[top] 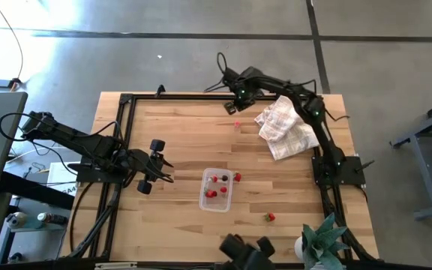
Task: Pick and placing Produce into tupperware
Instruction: Put the pink peach into the transparent container
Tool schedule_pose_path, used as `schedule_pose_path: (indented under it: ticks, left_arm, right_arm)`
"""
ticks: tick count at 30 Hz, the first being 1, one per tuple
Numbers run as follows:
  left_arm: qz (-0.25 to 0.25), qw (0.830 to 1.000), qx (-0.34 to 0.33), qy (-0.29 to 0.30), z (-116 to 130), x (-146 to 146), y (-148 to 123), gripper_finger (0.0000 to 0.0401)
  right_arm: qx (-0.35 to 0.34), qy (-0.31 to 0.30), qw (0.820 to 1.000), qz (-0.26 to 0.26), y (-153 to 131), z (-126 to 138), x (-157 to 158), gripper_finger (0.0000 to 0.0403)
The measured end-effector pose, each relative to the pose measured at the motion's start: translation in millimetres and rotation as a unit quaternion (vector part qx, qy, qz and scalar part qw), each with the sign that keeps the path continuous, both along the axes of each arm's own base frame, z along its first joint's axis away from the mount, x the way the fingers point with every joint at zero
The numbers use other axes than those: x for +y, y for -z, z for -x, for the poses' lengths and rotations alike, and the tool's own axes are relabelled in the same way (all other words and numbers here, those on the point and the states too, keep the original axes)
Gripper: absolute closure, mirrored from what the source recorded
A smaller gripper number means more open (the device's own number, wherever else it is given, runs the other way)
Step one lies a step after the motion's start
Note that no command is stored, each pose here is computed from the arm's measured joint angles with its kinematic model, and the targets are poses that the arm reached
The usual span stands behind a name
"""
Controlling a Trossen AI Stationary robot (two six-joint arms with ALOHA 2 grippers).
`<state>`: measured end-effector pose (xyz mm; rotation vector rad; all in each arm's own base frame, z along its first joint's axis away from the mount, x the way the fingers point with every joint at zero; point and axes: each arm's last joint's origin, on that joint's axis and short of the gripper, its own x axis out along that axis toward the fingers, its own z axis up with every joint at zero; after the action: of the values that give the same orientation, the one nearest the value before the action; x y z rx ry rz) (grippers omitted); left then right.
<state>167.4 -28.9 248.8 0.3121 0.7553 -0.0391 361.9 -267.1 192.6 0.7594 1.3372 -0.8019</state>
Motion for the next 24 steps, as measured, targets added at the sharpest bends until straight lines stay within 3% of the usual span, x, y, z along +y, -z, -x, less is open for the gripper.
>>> schedule_pose_path:
  ticks: [11, 24]
  left_arm:
    - [0.000, 1.000, 0.000, 0.000, 0.0, 0.0, 0.0, 0.0265]
    - [0.000, 1.000, 0.000, 0.000, 0.0, 0.0, 0.0, 0.0265]
  right_arm:
    - [0.002, 0.010, 1.000, -0.009, 7.2, -5.4, 4.6, 0.0230]
    - [-0.013, -0.002, 1.000, -0.011, 6.7, -26.1, 32.2, 0.0219]
